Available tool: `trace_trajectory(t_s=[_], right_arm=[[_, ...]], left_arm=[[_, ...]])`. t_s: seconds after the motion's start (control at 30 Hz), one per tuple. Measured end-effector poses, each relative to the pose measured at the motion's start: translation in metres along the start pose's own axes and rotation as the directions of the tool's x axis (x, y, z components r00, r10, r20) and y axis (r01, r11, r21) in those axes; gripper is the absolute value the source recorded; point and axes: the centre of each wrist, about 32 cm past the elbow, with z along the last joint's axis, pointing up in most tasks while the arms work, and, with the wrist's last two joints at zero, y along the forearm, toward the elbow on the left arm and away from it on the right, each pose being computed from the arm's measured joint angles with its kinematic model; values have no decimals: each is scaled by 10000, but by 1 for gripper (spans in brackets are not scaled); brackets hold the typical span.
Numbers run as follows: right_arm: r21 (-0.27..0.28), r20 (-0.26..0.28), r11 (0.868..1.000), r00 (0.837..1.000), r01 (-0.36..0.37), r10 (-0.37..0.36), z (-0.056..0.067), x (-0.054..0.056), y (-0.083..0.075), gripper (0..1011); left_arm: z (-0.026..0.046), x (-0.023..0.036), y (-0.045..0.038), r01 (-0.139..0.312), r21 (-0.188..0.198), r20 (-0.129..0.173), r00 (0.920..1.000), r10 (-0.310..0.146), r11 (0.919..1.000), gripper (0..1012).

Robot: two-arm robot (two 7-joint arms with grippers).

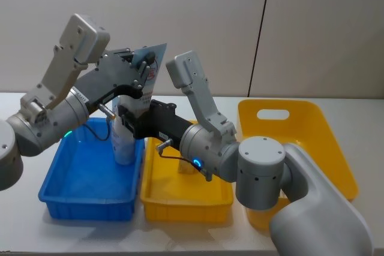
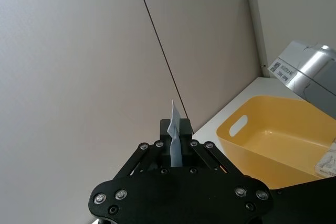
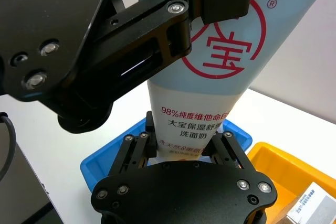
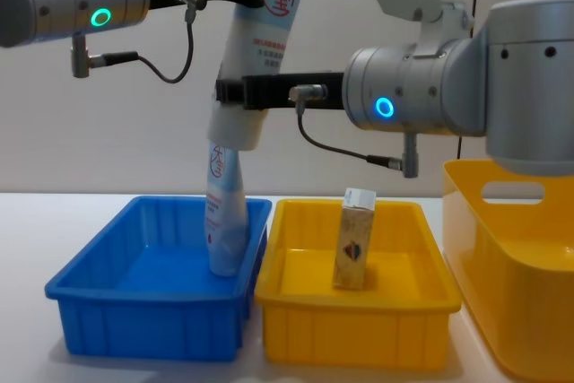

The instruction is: Bimanual collaborative sorting of washing and personal care products

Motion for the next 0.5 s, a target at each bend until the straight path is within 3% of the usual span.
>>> trace_trajectory(t_s=[0.2,0.5], right_arm=[[-2,1,10000,10000,2,-2,-1,-2,3,333],[-1,2,10000,10000,-2,2,-1,-4,6,275]], left_arm=[[0,0,0,-3,-1,1,10000,3,10000,83],[1,0,0,-6,-3,2,10000,6,10000,83]])
